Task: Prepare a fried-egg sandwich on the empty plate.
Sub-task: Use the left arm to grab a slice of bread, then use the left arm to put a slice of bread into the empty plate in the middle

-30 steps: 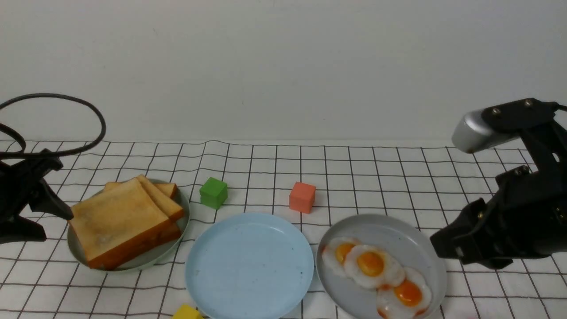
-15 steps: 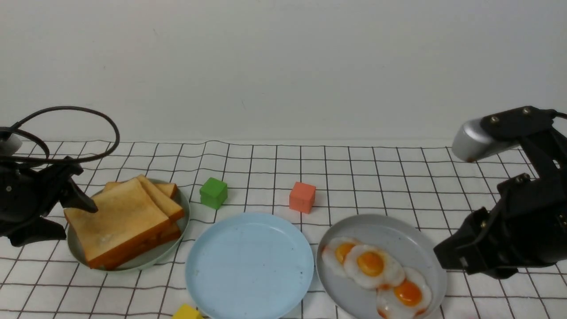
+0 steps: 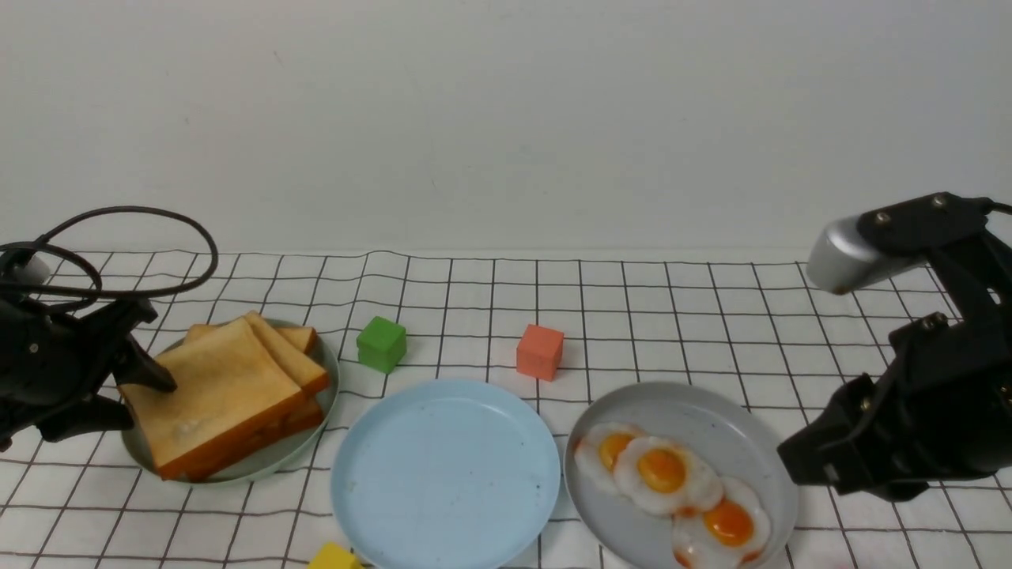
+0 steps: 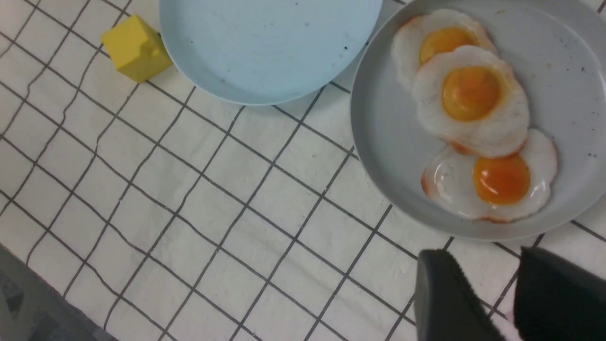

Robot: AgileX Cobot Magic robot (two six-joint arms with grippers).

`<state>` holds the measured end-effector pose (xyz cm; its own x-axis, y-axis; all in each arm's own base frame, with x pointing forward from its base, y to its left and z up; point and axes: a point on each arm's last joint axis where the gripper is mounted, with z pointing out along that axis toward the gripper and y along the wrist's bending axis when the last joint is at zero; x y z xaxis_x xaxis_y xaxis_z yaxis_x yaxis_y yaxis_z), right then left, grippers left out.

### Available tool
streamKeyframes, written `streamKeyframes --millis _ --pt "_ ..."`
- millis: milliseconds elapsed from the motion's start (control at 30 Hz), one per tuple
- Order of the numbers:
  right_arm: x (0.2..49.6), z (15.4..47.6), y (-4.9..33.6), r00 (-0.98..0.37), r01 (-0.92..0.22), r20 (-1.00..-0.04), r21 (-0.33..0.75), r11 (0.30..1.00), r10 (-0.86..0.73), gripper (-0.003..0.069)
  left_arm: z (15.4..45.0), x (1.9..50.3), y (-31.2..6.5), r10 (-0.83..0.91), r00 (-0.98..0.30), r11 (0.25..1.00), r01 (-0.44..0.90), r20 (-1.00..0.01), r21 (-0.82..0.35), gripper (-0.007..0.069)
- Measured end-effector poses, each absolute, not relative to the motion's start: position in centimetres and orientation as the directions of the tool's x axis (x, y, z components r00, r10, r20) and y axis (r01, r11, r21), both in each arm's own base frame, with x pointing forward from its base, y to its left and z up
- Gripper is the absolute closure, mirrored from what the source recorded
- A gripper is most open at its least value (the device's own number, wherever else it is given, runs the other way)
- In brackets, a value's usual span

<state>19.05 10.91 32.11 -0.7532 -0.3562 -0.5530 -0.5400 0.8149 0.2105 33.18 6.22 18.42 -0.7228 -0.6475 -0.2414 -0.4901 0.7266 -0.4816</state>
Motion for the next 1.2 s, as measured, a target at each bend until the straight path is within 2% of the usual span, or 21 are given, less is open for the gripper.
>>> streamKeyframes --millis 67,233,300,533,667,800,833,933,1133,1200 --pt "19.0 32.1 10.9 -0.754 -0.54 -0.551 0.211 0.815 -0.357 0.0407 18.4 33.2 6.2 -0.648 -0.723 0.726 -0.49 -0.241 -0.483 0.028" --pt "19.0 32.1 10.9 -0.757 -0.541 -0.545 0.213 0.814 -0.361 0.0407 18.4 33.3 6.2 -0.643 -0.725 0.73 -0.482 -0.246 -0.484 0.0423" --pt "18.9 32.1 10.9 -0.758 -0.541 -0.542 0.213 0.813 -0.362 0.0407 18.4 33.3 6.2 -0.637 -0.729 0.734 -0.476 -0.25 -0.484 0.0451" --pt "18.9 32.0 10.9 -0.761 -0.542 -0.535 0.215 0.813 -0.366 0.0407 18.4 33.2 6.1 -0.598 -0.757 0.763 -0.437 -0.263 -0.476 0.0454" --pt "18.8 32.0 10.9 -0.763 -0.542 -0.531 0.215 0.812 -0.369 0.0407 20.0 32.7 5.8 -0.559 -0.774 0.789 -0.387 -0.297 -0.476 0.0456" --pt "18.7 31.9 10.9 -0.767 -0.543 -0.521 0.218 0.811 -0.374 0.0407 23.6 31.5 5.4 -0.483 -0.775 0.839 -0.278 -0.407 -0.468 0.051" --pt "18.7 31.9 10.8 -0.769 -0.544 -0.517 0.219 0.81 -0.376 0.0407 25.3 31.0 5.1 -0.446 -0.77 0.859 -0.224 -0.457 -0.461 0.0524" --pt "18.6 31.9 10.8 -0.774 -0.545 -0.505 0.222 0.809 -0.383 0.0407 27.8 29.9 4.3 -0.373 -0.764 0.878 -0.108 -0.526 -0.466 0.0524" --pt "18.5 31.8 10.8 -0.775 -0.546 -0.498 0.22 0.808 -0.388 0.0407 29.1 29.3 0.9 -0.245 -0.8 0.836 0.112 -0.548 -0.537 0.0524" --pt "18.5 31.8 10.8 -0.775 -0.546 -0.498 0.22 0.808 -0.388 0.0407 28.5 29.7 -1.9 -0.179 -0.824 0.811 0.186 -0.538 -0.555 0.0524"
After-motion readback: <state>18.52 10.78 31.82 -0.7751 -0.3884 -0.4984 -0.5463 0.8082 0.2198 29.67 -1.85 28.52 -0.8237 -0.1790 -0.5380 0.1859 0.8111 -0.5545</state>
